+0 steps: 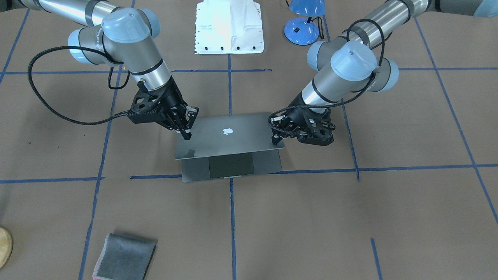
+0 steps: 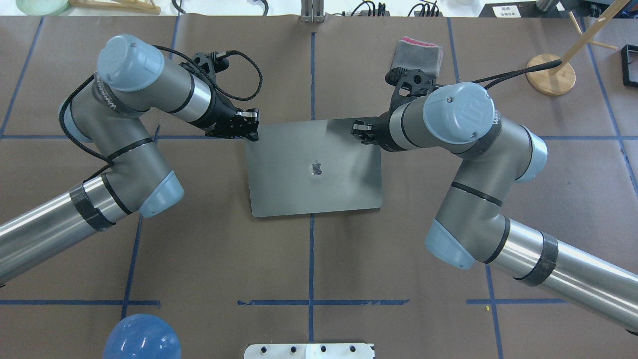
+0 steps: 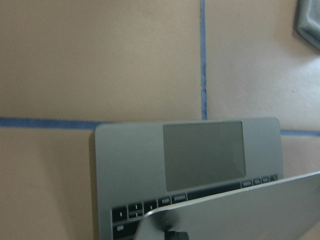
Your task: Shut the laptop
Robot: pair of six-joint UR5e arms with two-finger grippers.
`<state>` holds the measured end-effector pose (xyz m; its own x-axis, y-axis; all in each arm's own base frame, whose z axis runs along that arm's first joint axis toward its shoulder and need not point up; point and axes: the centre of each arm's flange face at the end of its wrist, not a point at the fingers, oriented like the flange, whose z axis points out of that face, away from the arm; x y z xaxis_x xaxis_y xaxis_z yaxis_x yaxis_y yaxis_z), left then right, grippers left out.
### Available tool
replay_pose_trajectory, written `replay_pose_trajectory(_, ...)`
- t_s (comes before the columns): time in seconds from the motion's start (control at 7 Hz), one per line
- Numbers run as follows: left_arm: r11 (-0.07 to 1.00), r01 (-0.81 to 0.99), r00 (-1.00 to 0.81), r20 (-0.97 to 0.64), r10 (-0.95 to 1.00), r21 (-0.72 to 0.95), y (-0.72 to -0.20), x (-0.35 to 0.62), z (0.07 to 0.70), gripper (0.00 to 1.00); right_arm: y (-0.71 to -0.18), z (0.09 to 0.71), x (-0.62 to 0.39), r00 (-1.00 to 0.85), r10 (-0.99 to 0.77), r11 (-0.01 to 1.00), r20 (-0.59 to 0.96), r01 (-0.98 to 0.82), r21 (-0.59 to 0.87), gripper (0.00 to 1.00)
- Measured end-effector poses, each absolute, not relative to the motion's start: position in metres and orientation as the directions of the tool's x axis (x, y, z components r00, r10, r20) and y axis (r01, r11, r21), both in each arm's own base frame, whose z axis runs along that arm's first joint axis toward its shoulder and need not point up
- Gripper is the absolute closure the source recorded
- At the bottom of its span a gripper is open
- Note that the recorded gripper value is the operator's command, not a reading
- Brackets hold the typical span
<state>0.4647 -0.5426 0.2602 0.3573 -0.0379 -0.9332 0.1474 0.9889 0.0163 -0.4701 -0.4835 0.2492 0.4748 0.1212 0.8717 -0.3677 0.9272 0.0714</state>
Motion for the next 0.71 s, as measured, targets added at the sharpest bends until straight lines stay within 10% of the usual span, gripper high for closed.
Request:
replay_pose_trajectory(0.43,0.986,0.164,0.462,-0.885,-0.048,0.032,-0.560,0.512,0.306,1.00,-0.515,0.278,-0.515,0.547,0.162,0.932,0.822,-0.359,0.055,0.94)
replay_pose_trajectory(0.57,0.986,0.162,0.477,-0.878,-0.036,0.048,-0.560,0.517,0.311,0.69,-0.517,0.276,-0.520,0.551,0.159,0.934,0.819,-0.354,0.056,0.26)
replay_pose_trajectory(0.71,0.987,0.155,0.471,-0.882,-0.031,0.048,-0.564,0.512,0.307,0.01,-0.519,0.266,-0.520,0.541,0.157,0.934,0.826,-0.353,0.054,0.01)
